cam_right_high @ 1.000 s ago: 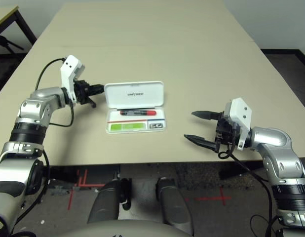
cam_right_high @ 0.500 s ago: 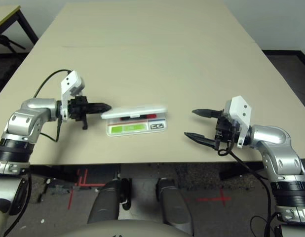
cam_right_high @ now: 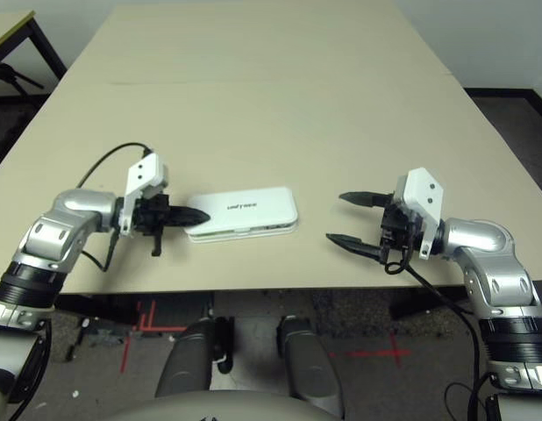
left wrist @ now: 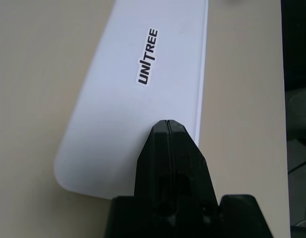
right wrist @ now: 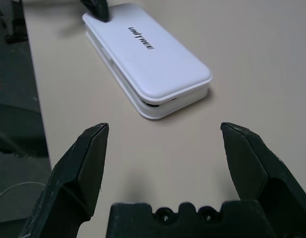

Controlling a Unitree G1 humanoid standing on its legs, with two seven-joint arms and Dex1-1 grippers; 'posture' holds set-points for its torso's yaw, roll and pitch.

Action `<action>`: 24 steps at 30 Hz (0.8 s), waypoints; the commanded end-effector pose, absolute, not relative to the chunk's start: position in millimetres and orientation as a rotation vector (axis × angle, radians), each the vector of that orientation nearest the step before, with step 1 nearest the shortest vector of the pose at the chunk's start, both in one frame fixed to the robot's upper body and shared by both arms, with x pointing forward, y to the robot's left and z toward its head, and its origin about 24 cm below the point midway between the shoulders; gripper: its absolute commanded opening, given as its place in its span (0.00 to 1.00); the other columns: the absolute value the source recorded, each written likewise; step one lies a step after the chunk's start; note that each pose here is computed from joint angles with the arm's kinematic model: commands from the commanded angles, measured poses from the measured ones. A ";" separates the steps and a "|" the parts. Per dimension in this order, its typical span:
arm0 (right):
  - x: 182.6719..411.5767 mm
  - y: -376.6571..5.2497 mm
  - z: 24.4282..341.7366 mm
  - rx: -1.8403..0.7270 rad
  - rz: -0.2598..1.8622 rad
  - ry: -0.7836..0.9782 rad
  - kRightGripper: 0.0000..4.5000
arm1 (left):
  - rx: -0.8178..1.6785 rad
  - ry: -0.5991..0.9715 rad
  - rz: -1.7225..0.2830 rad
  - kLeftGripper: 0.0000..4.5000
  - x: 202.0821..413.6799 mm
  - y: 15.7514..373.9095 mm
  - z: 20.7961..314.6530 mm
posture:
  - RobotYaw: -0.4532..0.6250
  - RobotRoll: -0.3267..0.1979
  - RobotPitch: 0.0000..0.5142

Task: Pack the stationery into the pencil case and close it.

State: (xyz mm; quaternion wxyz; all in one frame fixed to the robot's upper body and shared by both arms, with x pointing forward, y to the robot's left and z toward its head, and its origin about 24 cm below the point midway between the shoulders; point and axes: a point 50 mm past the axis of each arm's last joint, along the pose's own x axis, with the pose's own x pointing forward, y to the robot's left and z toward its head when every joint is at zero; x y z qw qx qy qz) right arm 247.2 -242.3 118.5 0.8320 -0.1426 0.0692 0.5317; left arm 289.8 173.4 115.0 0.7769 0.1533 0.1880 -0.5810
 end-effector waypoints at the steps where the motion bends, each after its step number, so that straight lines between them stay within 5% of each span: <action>1: 244.8 -240.8 117.2 -0.315 1.148 0.171 1.00 | 0.367 0.469 -1.238 0.01 289.4 173.4 104.7 | 0.31 0.62 0.27; 13: 244.8 -235.2 112.8 -0.311 1.153 0.172 1.00 | 0.413 0.553 -1.229 0.01 282.9 173.5 94.3 | 0.31 0.62 0.28; 17: 246.9 -233.4 112.3 -0.297 1.135 0.154 1.00 | 0.365 0.466 -1.210 0.01 284.6 171.6 102.1 | 0.31 0.62 0.28; 20: 251.8 -232.2 115.6 -0.270 1.084 0.115 1.00 | 0.283 0.337 -1.153 0.14 289.2 176.0 116.8 | 0.31 0.62 0.28; 24: 261.2 -232.7 120.8 -0.214 0.963 0.041 1.00 | 0.119 0.144 -1.002 0.48 296.2 194.6 145.5 | 0.32 0.62 0.29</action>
